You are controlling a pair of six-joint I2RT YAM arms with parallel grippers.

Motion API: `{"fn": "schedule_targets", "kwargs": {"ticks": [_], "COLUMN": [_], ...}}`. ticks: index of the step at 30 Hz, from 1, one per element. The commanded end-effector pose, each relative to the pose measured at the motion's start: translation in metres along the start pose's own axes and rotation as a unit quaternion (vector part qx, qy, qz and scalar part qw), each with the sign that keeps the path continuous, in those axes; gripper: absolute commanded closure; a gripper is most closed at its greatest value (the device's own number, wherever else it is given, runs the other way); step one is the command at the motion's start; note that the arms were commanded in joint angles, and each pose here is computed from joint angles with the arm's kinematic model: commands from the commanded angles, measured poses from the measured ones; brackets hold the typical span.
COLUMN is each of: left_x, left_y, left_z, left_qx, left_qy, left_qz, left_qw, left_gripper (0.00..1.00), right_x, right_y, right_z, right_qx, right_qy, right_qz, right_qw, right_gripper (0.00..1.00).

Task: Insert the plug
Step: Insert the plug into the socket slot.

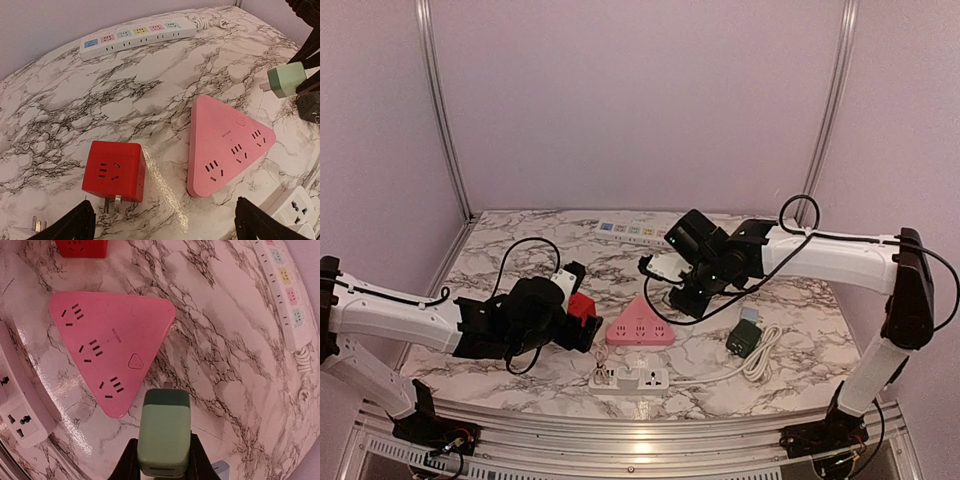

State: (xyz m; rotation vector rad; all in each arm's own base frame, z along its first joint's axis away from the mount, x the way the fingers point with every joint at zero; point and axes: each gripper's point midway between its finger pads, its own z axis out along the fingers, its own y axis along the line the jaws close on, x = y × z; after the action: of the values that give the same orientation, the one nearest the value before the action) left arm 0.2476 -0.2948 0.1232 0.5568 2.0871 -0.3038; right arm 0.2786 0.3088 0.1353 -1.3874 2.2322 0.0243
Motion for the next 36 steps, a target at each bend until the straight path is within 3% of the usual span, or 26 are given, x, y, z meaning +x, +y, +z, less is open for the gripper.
{"fn": "schedule_targets", "kwargs": {"ticks": [1,7,10,22,36], "left_x": [-0.041,-0.032,-0.026,-0.016,-0.011], "left_y": [0.006,0.048,0.06,0.053,0.052], "left_z": [0.0,-0.008,-0.012,-0.002,0.005], "left_qx": [-0.03,-0.07,-0.045,-0.026,-0.018], "left_qy": [-0.042,-0.085,-0.102,-0.09,-0.076], "left_qz": [-0.016,-0.073,-0.129,-0.126,-0.134], "left_qw": [0.999,0.991,0.985,0.988,0.988], "left_gripper": [0.01,0.01,0.01,0.01,0.01], "right_x": [-0.02,-0.028,-0.025,-0.007,-0.007], "right_y": [-0.005,-0.007,-0.01,0.009,0.032], "right_z": [-0.01,-0.013,-0.008,0.015,0.025], "right_qx": [0.0,-0.006,0.003,0.001,0.017], "right_qy": [-0.013,0.001,0.023,0.098,0.125], "right_qz": [-0.012,-0.031,-0.042,-0.094,-0.163], "right_qw": [1.0,1.0,0.999,0.991,0.979], "right_gripper": [1.0,1.0,1.0,1.0,1.0]}}
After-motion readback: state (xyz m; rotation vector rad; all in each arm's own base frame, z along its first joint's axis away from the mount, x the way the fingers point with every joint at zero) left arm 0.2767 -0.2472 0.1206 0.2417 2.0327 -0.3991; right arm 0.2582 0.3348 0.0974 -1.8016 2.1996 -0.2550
